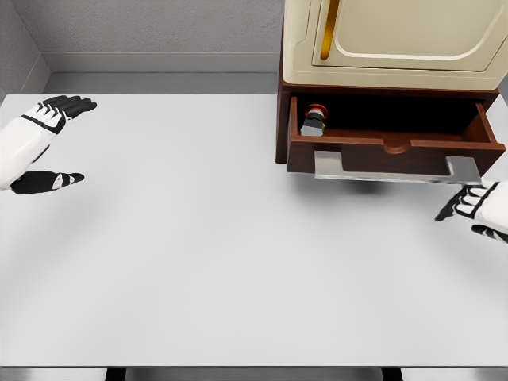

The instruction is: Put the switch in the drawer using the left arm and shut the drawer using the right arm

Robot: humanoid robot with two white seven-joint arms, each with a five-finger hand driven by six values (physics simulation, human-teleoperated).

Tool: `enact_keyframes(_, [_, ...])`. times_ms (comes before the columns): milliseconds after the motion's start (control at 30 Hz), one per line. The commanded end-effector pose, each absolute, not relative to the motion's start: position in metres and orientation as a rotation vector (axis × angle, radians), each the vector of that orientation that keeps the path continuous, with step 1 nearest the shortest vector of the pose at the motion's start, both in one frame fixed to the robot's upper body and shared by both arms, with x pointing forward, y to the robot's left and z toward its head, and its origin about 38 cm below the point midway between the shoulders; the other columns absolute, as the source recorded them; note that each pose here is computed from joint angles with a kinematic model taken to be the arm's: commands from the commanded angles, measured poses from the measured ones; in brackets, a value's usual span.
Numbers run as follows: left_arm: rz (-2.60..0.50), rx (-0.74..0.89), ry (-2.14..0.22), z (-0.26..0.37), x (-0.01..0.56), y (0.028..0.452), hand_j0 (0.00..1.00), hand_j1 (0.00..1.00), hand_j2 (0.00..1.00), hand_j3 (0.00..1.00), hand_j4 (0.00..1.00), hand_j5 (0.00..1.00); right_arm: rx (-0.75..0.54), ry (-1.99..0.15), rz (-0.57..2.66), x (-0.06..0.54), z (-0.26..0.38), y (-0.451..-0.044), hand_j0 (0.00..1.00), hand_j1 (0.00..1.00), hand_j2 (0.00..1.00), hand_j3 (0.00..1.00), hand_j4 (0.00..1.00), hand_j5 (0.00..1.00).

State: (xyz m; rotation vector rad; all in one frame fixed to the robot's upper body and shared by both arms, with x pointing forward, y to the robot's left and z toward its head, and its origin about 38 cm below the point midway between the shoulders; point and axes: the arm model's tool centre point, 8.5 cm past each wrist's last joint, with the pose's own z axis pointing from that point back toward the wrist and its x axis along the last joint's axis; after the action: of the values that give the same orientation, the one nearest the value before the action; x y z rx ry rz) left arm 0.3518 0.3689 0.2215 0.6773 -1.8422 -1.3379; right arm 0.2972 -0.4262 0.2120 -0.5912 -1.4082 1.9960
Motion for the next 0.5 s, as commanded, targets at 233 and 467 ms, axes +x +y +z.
enact_keyframes(233, [-1.330,0.673,-1.843,0.2212,0.3520,0.3699,1.00,1.00,1.00,1.00,1.00,1.00,-0.573,-1.362,2.019,0.2944,0.2115,-0.4320,0.65,0.65,0.65,0.65,0.65,0.65])
enact_keyframes(467, [-1.325,0.672,-1.837,0.2195,0.3525,0.3718,1.00,1.00,1.00,1.00,1.00,1.00,-0.576,-1.385,2.010,0.2948,0.2139,-0.4289,0.62,0.62,0.62,0.62,0.62,0.62])
